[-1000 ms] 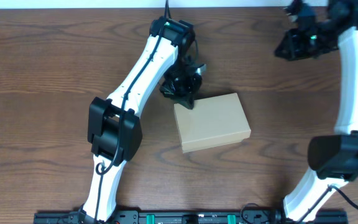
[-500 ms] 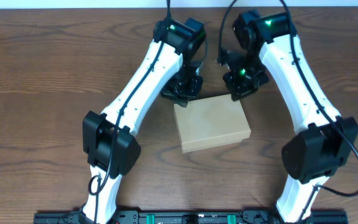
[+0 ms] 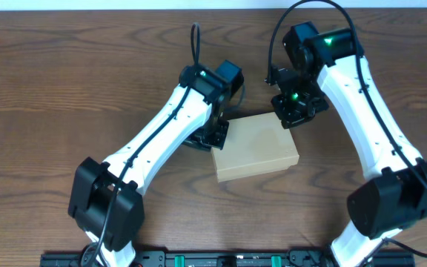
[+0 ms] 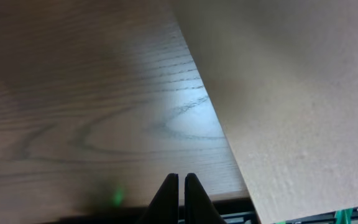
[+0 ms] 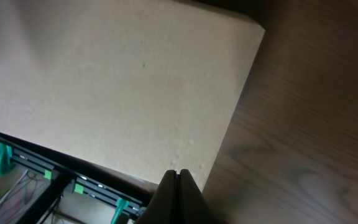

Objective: Pack container
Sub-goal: 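Press the closed lid down with both grippers to seat it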

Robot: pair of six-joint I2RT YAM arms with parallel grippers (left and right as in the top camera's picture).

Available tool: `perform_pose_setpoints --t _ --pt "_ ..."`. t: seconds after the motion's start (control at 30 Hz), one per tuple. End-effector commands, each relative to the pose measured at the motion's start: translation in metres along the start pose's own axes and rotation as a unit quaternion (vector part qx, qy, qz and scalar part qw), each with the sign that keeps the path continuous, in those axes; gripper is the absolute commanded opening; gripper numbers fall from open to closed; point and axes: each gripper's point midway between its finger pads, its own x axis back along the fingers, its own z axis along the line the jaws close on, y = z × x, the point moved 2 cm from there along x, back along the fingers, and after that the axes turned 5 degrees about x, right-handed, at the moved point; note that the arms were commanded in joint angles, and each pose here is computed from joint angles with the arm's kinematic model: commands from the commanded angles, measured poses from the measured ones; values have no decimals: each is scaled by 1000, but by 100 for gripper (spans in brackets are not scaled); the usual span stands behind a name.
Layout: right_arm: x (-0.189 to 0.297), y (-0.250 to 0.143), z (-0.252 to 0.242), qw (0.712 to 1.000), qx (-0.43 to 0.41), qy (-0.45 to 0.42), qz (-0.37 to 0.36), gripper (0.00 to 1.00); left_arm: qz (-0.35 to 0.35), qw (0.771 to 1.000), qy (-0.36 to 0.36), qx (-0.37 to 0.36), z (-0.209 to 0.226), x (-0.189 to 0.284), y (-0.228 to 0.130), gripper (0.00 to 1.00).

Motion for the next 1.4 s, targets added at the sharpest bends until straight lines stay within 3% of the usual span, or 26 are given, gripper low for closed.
perform_pose_setpoints --t 0.0,0.33,0.67,1.37 --pt "-15 -7 9 1000 2 3 24 2 1 1000 -13 1 -11 -9 -8 6" --pt "-47 -16 5 998 -29 4 51 2 -51 998 -20 -18 -43 -11 -3 6" --pt "-43 -3 5 1000 -22 0 20 2 -103 994 -28 -26 -42 44 12 8" --pt "-20 -22 -45 994 -105 -19 29 1 -108 992 -52 -49 -72 38 4 7"
